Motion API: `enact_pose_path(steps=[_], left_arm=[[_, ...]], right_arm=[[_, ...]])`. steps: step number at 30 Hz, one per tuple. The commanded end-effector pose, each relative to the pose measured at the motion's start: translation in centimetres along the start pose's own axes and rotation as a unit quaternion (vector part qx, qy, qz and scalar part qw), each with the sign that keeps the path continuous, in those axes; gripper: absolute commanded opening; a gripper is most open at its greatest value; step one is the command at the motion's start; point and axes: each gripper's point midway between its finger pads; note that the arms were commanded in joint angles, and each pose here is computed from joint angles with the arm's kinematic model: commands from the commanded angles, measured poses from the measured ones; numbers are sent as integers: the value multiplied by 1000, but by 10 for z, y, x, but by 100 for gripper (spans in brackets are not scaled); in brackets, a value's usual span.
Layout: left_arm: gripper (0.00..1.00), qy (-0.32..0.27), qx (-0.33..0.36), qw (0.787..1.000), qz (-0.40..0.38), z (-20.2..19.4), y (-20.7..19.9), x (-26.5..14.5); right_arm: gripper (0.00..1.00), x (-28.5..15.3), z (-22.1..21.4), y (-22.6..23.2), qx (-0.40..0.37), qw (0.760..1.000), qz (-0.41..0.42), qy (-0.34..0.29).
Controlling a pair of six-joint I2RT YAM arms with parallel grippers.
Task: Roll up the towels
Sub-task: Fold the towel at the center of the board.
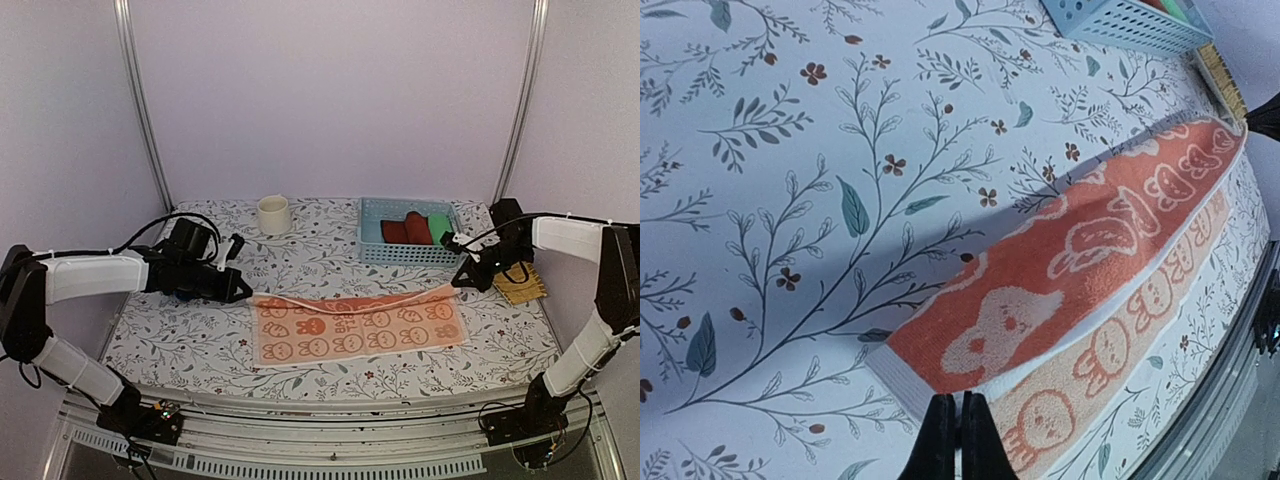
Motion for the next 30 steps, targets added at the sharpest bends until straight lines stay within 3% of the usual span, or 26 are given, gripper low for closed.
enact_pose_path(steps=[1,8,30], left_arm=[[0,37,-16,999,-11,-22,-1,-3],[0,97,-20,995,3,-50,3,-1],[0,165,40,985,-38,-96,-20,13]], right_arm=[[3,-7,-10,15,-26,999,18,8],[2,-5,-22,15,-31,999,18,20],[2,3,-69,41,-50,996,53,54]])
Point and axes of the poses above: each gripper's point midway between its finger pads, its own x axis out along the fingers, its own y axis along the line the jaws close on, z = x × y, and after that the axes turned 1 degree about -x, right-handed
